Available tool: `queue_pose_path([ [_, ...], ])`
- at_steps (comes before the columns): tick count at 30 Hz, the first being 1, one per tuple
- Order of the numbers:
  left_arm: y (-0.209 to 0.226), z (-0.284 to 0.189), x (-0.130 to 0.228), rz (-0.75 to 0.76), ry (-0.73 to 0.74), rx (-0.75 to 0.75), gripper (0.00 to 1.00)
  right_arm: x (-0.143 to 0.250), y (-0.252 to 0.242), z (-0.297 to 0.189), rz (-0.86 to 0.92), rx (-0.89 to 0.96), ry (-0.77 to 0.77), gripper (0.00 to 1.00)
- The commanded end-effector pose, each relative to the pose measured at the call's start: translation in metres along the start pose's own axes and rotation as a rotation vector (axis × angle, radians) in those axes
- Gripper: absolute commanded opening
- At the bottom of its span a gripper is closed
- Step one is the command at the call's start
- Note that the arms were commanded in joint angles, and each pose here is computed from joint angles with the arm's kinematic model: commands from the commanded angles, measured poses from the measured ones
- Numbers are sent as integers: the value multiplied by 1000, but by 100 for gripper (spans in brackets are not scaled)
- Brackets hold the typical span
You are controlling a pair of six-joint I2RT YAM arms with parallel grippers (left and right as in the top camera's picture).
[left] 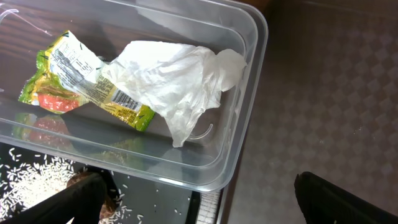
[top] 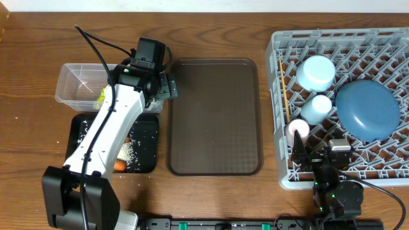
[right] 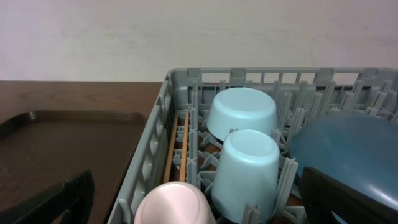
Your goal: Sort waste into correct bins and load items into the dishwasher rack
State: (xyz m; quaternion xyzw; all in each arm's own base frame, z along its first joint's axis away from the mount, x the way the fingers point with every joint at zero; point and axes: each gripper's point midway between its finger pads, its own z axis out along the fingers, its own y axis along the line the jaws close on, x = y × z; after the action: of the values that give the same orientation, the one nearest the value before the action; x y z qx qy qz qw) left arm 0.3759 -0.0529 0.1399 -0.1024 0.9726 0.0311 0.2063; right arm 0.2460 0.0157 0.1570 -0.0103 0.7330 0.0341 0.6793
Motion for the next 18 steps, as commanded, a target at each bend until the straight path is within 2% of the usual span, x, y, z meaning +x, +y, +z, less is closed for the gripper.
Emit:
queue_pose_path([
  [1, 2, 5, 3, 17, 13, -19, 98, 0, -6, 0, -13, 23, -2, 99],
  [6, 3, -3, 0, 12, -10, -9, 98, 0, -6, 0, -13, 23, -2, 99],
  [11, 5, -35, -10, -6, -94, 26, 98, 0, -6, 0, -13, 23, -2, 99],
  [15, 11, -82, -20, -32, -216, 76, 98, 0, -6, 0, -13, 23, -2, 99],
  [18, 21, -136, -23, -62, -356, 134, 98, 0, -6, 0, -13, 23, -1, 99],
])
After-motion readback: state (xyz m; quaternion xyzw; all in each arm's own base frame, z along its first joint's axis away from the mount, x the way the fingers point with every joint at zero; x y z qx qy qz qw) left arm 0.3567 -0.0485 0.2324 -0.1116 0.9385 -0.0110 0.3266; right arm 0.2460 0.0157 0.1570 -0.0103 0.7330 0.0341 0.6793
